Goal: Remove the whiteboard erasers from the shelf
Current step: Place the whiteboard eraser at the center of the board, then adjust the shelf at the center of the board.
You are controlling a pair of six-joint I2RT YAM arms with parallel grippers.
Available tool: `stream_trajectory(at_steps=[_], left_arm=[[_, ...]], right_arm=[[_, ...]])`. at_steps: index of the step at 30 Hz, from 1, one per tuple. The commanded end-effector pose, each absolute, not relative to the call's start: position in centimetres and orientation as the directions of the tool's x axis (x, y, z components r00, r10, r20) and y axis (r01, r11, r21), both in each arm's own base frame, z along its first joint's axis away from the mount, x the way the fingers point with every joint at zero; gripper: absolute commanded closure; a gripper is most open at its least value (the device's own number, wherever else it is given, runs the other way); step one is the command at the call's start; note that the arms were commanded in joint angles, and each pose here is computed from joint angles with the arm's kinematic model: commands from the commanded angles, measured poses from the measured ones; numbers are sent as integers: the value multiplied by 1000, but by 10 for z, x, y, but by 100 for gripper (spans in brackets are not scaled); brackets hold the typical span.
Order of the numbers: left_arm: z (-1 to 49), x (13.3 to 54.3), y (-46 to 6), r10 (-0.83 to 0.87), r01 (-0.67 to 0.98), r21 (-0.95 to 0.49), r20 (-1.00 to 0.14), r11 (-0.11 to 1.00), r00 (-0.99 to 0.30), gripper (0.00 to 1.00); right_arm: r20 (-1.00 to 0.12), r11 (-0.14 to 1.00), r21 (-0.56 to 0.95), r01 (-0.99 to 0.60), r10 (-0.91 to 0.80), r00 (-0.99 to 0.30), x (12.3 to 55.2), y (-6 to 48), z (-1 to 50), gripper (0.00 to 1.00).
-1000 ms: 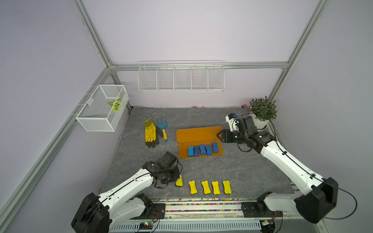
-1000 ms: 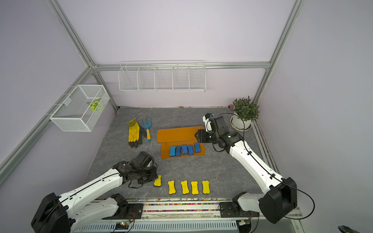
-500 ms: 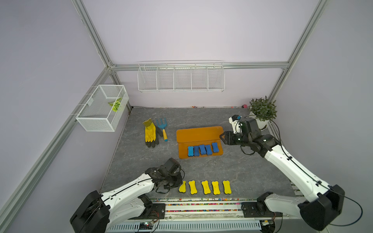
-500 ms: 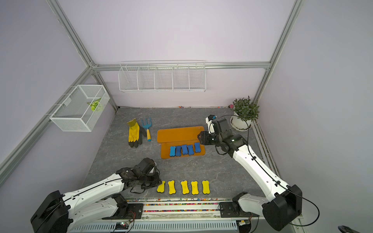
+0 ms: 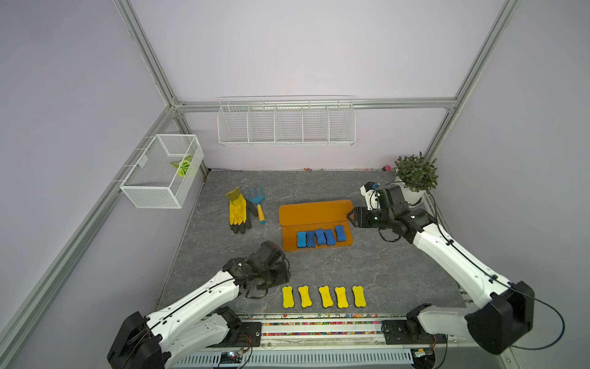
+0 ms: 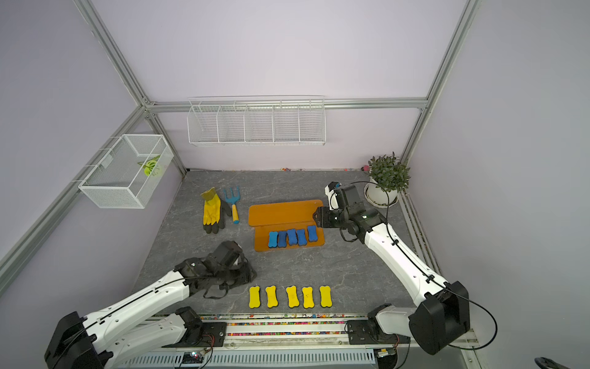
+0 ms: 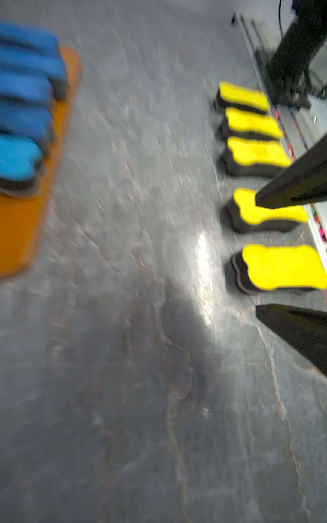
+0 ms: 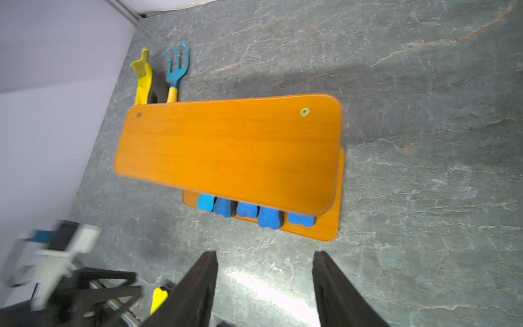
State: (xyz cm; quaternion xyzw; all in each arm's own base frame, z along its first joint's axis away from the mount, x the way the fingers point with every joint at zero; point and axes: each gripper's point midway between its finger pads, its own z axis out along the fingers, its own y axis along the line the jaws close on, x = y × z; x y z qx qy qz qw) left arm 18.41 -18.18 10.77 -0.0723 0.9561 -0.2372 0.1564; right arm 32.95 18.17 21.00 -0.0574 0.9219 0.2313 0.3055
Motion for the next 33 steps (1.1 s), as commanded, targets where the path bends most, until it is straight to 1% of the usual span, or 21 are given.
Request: stream_trajectory(at_steps=[1,3,5,7,9,12,17,21,23,30,33], left_arm=[[162,237,-177,-249,19,-556,-401,831,-882,32],[184,271,-177,-260,47,-590,-425,806,-867,29],[200,301,-178,-239,82,-578,-458,812,-856,28],[212,329,-179,-226,97,-572,-467,815,-855,27],[216,354,-180,-225,94,-589,-445,803,-867,24],[208,374,-186,-206,99,-603,-415,791,-886,21],[182,380,-193,-178,85,-609,-358,788,-917,21],[168,374,-199,-162,84,-637,-318,767,-934,25],[168,370,-200,-154,92,-642,-317,761,-936,27],[171,355,-193,-147,106,-630,-337,769,-930,38],[172,353,-189,-155,103,-618,-349,780,-924,39]], right_arm=[[-594,878,404,-259,36,-804,346,179,211,39],[-590,881,400,-252,37,-807,354,176,209,37],[-575,882,404,-244,37,-817,362,175,203,36],[-552,876,420,-239,38,-833,369,175,197,34],[-531,867,435,-242,29,-847,376,178,191,33],[-507,851,457,-258,11,-862,382,186,184,31],[-480,852,461,-250,2,-877,390,190,172,31],[-470,836,483,-259,-2,-883,394,198,169,32],[-465,832,486,-269,-14,-885,397,204,168,33],[-469,821,484,-303,-50,-882,413,226,172,34],[-474,812,488,-321,-62,-878,421,237,176,35]])
